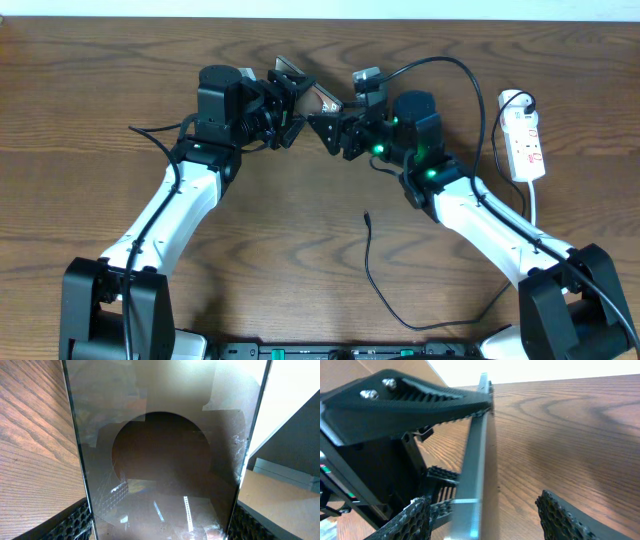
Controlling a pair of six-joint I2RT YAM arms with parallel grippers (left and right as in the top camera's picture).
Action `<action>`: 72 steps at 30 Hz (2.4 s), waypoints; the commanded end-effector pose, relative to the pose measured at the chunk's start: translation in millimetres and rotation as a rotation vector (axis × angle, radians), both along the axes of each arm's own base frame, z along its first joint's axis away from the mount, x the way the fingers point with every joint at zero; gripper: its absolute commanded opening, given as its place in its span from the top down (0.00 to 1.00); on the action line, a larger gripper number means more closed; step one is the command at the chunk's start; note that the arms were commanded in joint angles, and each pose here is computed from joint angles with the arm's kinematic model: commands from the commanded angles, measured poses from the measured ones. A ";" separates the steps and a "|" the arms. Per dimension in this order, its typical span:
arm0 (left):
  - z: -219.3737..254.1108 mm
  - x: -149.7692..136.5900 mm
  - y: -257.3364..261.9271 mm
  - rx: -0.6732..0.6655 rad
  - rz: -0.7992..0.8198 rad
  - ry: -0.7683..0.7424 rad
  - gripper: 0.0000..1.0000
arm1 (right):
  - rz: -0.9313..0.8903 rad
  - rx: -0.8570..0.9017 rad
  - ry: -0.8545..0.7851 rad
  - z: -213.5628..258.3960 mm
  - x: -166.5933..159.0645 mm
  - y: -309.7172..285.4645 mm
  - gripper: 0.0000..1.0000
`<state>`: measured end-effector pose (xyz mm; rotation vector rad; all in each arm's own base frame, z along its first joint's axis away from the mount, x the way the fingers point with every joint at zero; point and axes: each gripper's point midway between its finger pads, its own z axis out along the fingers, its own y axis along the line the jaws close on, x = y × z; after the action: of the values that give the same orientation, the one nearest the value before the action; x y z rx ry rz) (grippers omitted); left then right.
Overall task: Plug charger to phone and switch on socket
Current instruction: 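Close the right gripper on the phone's edge beside the left gripper, then open the left gripper and pull the phone right with the right gripper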
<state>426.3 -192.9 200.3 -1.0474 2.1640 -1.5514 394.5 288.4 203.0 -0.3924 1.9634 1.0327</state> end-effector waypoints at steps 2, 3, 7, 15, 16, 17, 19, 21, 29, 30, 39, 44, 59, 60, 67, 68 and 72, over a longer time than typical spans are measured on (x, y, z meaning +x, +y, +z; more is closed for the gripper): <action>9.6 -2.8 -8.5 -0.018 -0.024 -0.019 0.93 | -0.016 -0.016 -0.026 3.5 2.1 5.9 0.33; 9.6 -3.6 -10.3 -0.018 -0.028 -0.019 0.93 | -0.016 -0.016 -0.026 3.5 2.1 5.9 0.34; 9.6 -8.1 -19.4 -0.018 -0.050 -0.019 0.93 | -0.020 -0.017 -0.027 3.4 2.7 5.4 0.36; 10.0 -13.5 -28.8 -0.021 -0.077 -0.018 0.93 | -0.042 -0.031 -0.017 -0.3 4.8 2.4 0.47; 10.2 -14.0 -29.3 -0.023 -0.080 -0.018 0.93 | -0.046 -0.034 -0.014 -1.3 5.1 1.7 0.47; 10.4 -14.4 -29.6 -0.025 -0.083 -0.018 0.93 | -0.052 -0.038 -0.012 -2.3 5.6 0.9 0.48; 10.3 -14.4 -29.6 -0.025 -0.084 -0.018 0.93 | -0.055 -0.040 -0.010 -3.0 5.8 0.5 0.52; 10.4 -14.4 -29.6 -0.025 -0.083 -0.018 0.93 | -0.054 -0.040 -0.010 -3.0 5.8 0.5 0.59; 8.8 -10.0 -25.6 -0.009 -0.052 -0.022 0.93 | -0.055 -0.040 -0.009 -3.0 5.8 0.5 0.89; 8.7 -9.7 -25.3 -0.008 -0.049 -0.022 0.93 | -0.054 -0.040 -0.009 -3.0 5.7 0.5 0.91; 8.4 -8.8 -24.5 -0.005 -0.043 -0.023 0.93 | -0.055 -0.040 -0.009 -3.0 5.8 0.5 0.99; 8.3 -8.7 -24.3 -0.004 -0.042 -0.023 0.11 | -0.054 -0.040 -0.009 -3.0 5.7 0.5 0.99; 15.6 -20.9 -26.3 -0.074 -0.149 -0.006 0.05 | -0.218 0.099 0.066 11.5 40.2 -45.1 0.99; 16.5 -21.4 -24.7 -0.081 -0.157 -0.004 0.05 | -0.245 0.134 0.092 13.6 44.5 -51.6 0.99; 19.9 -17.4 -6.9 -0.106 -0.156 -0.006 0.05 | -0.407 0.383 0.344 15.4 60.7 -83.4 0.99; 20.0 -16.3 -4.7 -0.103 -0.153 -0.010 0.05 | -0.426 0.431 0.395 15.5 61.0 -83.9 0.98; 23.0 -13.3 6.1 -0.102 -0.157 -0.038 0.05 | -0.417 0.637 0.672 17.2 50.8 -71.5 0.98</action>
<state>413.7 -191.9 212.8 -0.9704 2.2176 -1.7258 450.7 205.6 207.8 0.4939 1.9969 1.2678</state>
